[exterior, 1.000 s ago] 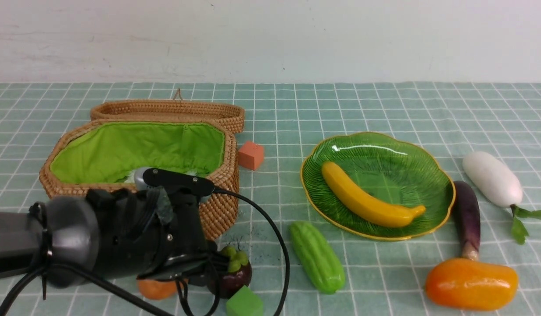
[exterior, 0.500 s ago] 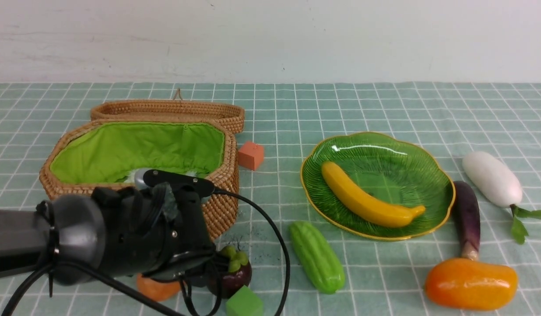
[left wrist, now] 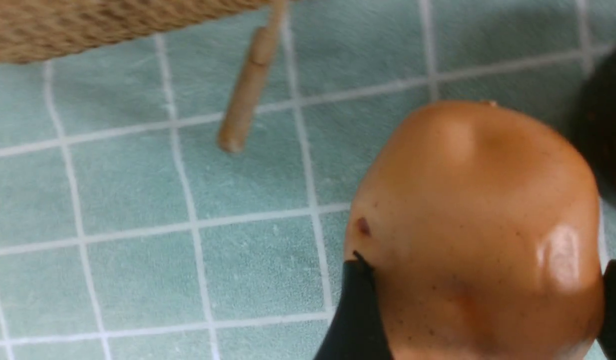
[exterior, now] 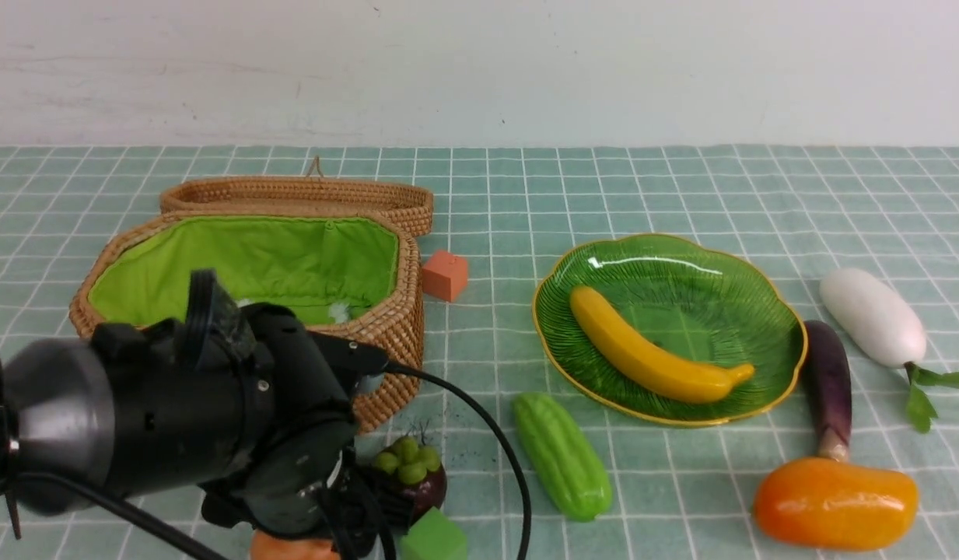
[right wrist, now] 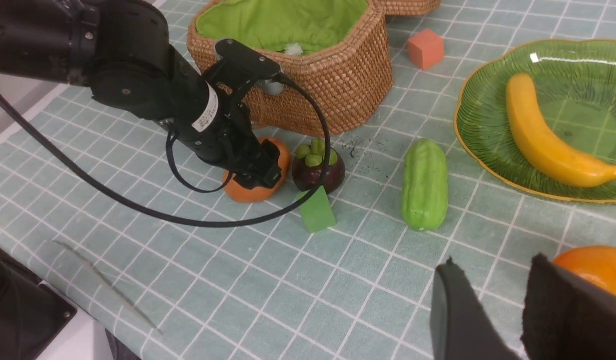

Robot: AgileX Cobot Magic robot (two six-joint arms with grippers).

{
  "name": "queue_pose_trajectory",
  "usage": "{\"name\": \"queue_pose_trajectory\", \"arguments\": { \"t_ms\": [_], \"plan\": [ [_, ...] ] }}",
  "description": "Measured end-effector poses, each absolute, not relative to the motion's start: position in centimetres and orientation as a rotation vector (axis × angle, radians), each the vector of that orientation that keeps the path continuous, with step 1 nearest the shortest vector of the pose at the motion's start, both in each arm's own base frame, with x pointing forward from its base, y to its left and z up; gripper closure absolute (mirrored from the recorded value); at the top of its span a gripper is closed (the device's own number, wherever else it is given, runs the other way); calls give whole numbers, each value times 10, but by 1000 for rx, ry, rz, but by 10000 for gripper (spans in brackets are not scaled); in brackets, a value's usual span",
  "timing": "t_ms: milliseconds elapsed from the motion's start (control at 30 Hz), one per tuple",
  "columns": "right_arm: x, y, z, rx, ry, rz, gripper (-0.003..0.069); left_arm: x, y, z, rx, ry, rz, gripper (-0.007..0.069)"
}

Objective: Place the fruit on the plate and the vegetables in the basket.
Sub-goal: Grab a potato with your left arm and place it in the basket on the left

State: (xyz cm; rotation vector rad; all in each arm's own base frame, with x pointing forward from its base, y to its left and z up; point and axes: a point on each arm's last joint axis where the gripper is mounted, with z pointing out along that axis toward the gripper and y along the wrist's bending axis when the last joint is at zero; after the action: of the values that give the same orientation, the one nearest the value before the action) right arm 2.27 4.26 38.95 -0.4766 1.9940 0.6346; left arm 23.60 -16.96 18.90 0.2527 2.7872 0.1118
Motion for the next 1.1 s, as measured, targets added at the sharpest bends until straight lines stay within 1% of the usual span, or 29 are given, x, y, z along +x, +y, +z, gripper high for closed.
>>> {"name": "queue_pose_trajectory", "arguments": {
  "t_ms": [433,467,567,667,800,967,1100],
  "plan": [
    [23,43,390,-474,1990,634,445,237,-170,189,297,2774,123,82],
    [23,43,390,-474,1990,634,445,237,-170,189,298,2774,122,74],
    [23,43,390,-474,1990,634,445,236,-170,187,297,2778,118,-15],
    [23,43,390,-474,1990,634,445,236,-171,184,298,2787,115,-41],
    [23,43,390,-474,1990,633,445,237,-171,184,298,2783,106,-29],
    [23,42,390,-471,1984,631,445,239,-173,182,322,2761,99,34],
    [23,42,390,-471,1984,632,445,241,-174,180,319,2760,111,34]
  ]
}}
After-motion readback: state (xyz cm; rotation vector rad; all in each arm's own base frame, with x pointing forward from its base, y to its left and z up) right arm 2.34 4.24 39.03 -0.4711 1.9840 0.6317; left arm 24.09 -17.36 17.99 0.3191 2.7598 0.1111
